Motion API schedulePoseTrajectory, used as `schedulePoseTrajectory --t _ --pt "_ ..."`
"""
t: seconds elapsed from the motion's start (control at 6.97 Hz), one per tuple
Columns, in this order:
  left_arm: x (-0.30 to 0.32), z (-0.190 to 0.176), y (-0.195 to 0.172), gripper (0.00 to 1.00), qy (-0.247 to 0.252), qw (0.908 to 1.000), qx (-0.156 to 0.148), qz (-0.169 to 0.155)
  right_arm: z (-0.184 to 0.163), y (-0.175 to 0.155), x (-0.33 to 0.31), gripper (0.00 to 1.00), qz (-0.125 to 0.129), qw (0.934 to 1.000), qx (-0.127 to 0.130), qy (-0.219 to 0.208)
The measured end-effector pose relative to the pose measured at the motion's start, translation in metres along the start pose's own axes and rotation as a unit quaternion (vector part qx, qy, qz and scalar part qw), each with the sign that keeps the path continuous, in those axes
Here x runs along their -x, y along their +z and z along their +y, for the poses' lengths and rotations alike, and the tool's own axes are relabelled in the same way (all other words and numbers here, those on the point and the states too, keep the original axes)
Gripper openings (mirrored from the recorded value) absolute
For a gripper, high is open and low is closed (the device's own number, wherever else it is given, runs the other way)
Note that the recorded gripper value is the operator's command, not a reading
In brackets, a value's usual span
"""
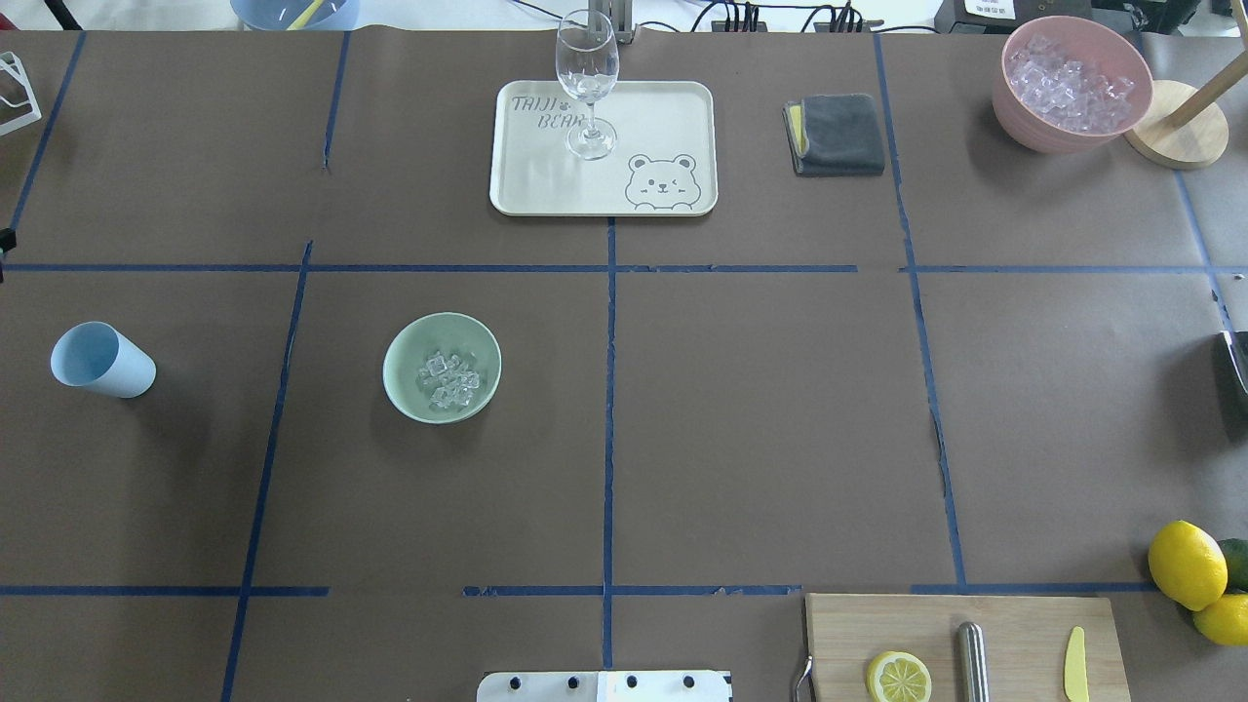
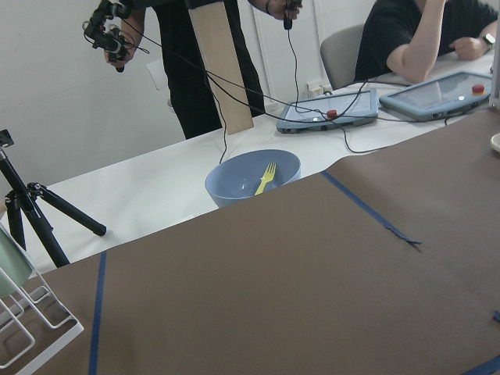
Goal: Pour ice into bowl
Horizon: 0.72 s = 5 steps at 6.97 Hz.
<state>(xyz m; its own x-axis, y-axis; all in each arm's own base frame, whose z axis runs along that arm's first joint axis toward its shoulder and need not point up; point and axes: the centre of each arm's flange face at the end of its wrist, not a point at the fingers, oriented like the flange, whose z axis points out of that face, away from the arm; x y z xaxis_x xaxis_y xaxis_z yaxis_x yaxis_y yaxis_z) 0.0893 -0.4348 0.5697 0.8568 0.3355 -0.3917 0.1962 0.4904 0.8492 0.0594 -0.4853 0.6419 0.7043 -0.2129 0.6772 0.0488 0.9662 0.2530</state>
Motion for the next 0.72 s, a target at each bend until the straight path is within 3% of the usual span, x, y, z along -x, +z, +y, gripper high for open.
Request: schedulePoseTrajectory --t 0.29,0.43,0.57,0.72 --pt "0.072 -0.045 -0.011 1.0 0.008 0.9934 0.115 -0.005 -0.001 -0.001 0.001 1.0 0.0 1.0 -0.001 0.0" --pt "0.112 -0.061 -0.013 1.0 -0.037 0.9813 0.188 -0.015 -0.001 -0.001 0.001 1.0 0.0 1.0 -0.001 0.0" --pt "0.139 -0.069 -0.01 1.0 -0.08 0.962 0.26 -0.027 -0.001 -0.002 0.002 1.0 -0.001 1.0 -0.002 -0.001" --pt "0.156 -0.064 -0.008 1.0 -0.114 0.9422 0.315 -0.019 -0.002 -0.003 0.004 1.0 -0.007 1.0 -0.003 -0.002"
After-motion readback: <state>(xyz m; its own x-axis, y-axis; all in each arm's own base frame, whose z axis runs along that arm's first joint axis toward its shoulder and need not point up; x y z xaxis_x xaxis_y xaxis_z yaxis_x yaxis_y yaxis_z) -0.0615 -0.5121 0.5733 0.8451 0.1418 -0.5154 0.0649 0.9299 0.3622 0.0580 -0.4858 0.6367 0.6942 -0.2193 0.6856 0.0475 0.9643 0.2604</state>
